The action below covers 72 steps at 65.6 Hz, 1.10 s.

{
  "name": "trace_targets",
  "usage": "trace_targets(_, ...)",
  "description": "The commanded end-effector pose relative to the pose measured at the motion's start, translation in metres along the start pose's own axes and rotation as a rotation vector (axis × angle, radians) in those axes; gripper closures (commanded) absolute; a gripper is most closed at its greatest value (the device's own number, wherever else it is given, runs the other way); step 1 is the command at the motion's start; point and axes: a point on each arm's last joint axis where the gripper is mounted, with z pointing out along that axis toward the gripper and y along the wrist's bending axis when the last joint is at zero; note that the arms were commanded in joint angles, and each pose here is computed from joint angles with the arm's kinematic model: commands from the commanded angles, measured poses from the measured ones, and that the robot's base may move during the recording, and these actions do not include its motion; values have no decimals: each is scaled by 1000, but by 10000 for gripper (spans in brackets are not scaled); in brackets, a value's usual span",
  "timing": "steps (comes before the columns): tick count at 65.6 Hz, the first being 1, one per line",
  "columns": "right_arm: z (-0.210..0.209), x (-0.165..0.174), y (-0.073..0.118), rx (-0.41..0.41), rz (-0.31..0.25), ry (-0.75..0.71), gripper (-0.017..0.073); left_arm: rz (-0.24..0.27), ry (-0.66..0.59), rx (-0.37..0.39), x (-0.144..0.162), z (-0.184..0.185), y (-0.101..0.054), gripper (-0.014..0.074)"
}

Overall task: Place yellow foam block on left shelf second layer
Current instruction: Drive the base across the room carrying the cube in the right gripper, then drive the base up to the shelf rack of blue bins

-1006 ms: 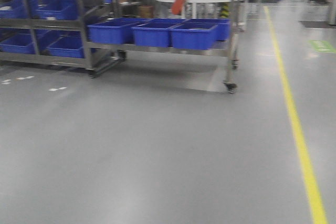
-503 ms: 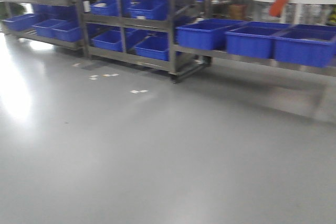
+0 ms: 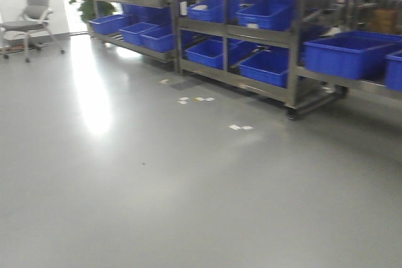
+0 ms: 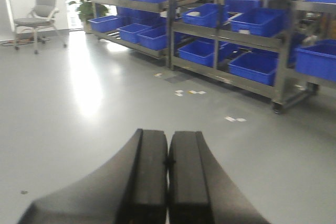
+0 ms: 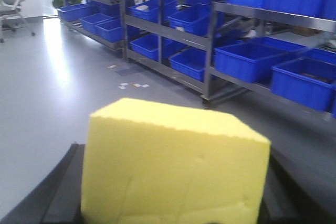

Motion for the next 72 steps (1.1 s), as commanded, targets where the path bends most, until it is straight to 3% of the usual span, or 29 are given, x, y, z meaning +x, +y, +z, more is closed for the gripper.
trace_targets(1, -7, -16, 0, 4, -10, -122, 238, -6, -63, 22, 1, 1, -1, 457)
trace_targets(72, -7, -16, 0, 5, -12, -122, 238, -6, -63, 22, 1, 1, -1, 457)
